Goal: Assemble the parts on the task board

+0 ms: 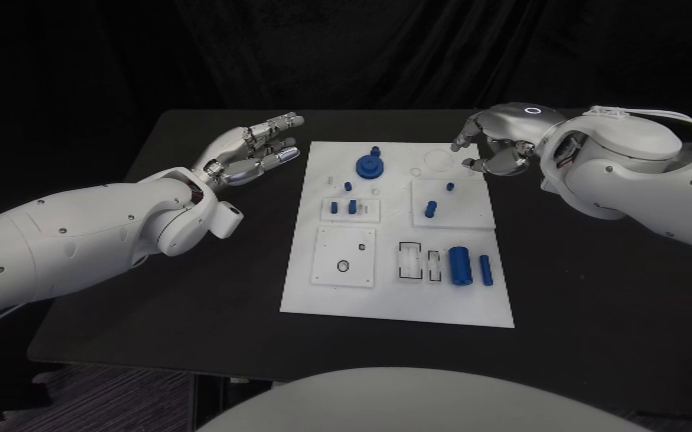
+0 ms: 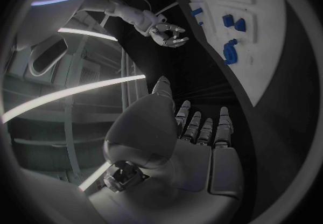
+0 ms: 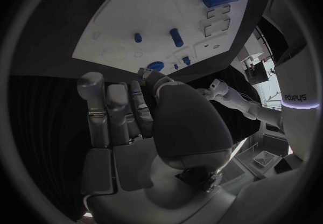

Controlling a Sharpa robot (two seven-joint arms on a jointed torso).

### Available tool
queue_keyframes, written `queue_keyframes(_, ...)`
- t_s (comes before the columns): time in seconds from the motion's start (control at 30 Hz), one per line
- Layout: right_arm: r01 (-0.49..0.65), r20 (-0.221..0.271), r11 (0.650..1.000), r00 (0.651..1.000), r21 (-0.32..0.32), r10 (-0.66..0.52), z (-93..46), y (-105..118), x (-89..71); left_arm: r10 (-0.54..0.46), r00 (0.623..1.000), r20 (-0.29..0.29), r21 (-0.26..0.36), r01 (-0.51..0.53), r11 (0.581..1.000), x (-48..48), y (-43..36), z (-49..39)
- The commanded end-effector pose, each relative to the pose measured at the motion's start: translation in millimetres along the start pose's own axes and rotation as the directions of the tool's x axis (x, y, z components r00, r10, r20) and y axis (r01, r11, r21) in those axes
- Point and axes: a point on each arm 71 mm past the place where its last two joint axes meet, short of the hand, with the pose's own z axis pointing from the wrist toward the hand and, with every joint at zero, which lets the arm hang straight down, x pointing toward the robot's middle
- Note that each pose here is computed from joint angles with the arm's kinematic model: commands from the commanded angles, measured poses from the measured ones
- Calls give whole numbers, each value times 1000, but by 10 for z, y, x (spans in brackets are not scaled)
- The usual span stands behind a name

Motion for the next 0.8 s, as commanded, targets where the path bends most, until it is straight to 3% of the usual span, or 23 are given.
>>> queue_keyframes(0.03,58,-3,998,998,-6,-58,10,-17,45,-234,972,32,122,229,966,28,-58,-31)
queue_keyframes(0.3,54,-11,998,998,12,-54,7,-80,153,-287,958,21,126,282,951,126,-33,-71)
queue_keyframes(0.8,40,-54,999,998,17,-39,34,-90,399,-308,951,4,123,305,944,170,-35,-75)
